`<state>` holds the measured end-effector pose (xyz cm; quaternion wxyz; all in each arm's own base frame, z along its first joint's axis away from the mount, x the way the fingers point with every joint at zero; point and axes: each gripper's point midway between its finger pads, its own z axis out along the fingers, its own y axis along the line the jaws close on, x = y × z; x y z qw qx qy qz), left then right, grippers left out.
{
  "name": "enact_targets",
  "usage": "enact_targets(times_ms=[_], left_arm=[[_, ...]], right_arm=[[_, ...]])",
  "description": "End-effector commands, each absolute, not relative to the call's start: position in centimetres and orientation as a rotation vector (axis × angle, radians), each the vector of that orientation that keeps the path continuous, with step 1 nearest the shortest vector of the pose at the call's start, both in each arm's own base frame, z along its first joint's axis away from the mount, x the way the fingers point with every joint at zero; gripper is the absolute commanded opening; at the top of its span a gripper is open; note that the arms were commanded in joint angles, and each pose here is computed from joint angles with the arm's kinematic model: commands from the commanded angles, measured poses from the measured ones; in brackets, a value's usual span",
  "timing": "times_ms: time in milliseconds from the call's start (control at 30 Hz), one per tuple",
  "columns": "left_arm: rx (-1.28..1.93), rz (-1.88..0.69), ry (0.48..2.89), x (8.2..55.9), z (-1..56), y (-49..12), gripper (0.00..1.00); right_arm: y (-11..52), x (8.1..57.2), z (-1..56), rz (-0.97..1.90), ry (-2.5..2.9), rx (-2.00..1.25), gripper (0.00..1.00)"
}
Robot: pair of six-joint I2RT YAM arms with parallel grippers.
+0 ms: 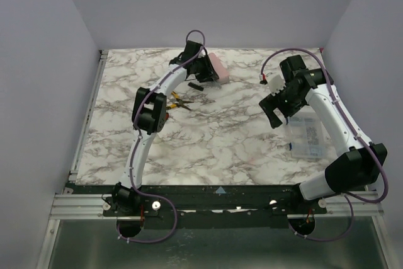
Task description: Open the umbrella
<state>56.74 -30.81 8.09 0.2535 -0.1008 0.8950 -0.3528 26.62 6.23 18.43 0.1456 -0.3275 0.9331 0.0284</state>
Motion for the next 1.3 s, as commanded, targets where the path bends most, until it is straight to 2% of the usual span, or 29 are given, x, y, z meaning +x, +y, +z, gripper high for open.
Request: enact_targets(times_ms=[0,133,300,400,500,533,733,867,1133,1267], left_arm=[[-0.128,-1.092,2.529,51.3,9.7,-35.5,0.36],[0.022,-1.205,2.497,49.9,11.7,-36.8,0.34],[0.167,-1.334,2.201,49.7,20.8,-32.2,0.58],[0.240,-1.246,2.098,48.7,24.9,-27.5,0.71],[0.303,-1.076,2.062,47.9,28.0,-22.1,0.93],[0.313,-1.036,2.056,47.5,28.9,-20.4,0.98],[0.217,-0.808,2.024,45.6,32.7,-9.5,0.99],[0.167,-0.678,2.016,43.2,33.6,-5.4,0.99],[0.177,-0.524,2.013,38.5,32.7,-3.5,0.99],[0.164,-0.493,2.010,37.6,32.3,-3.3,0.99]], right_arm=[[6.5,27.1,18.7,0.095,2.693,-0.891,0.99],[7.5,28.4,18.8,0.134,2.668,-0.860,0.98],[9.6,32.2,18.4,0.213,2.551,-0.857,0.91],[12.1,35.6,17.5,0.324,2.466,-0.871,0.87],[14.7,39.7,15.9,0.429,2.404,-0.899,0.83],[15.4,41.2,15.8,0.449,2.378,-0.899,0.82],[18.9,48.7,11.3,0.508,2.335,-0.906,0.78],[21.0,51.0,8.3,0.507,2.322,-0.957,0.74],[24.6,51.8,3.6,0.497,2.296,-1.027,0.70],[25.1,52.6,2.8,0.474,2.278,-0.977,0.64]])
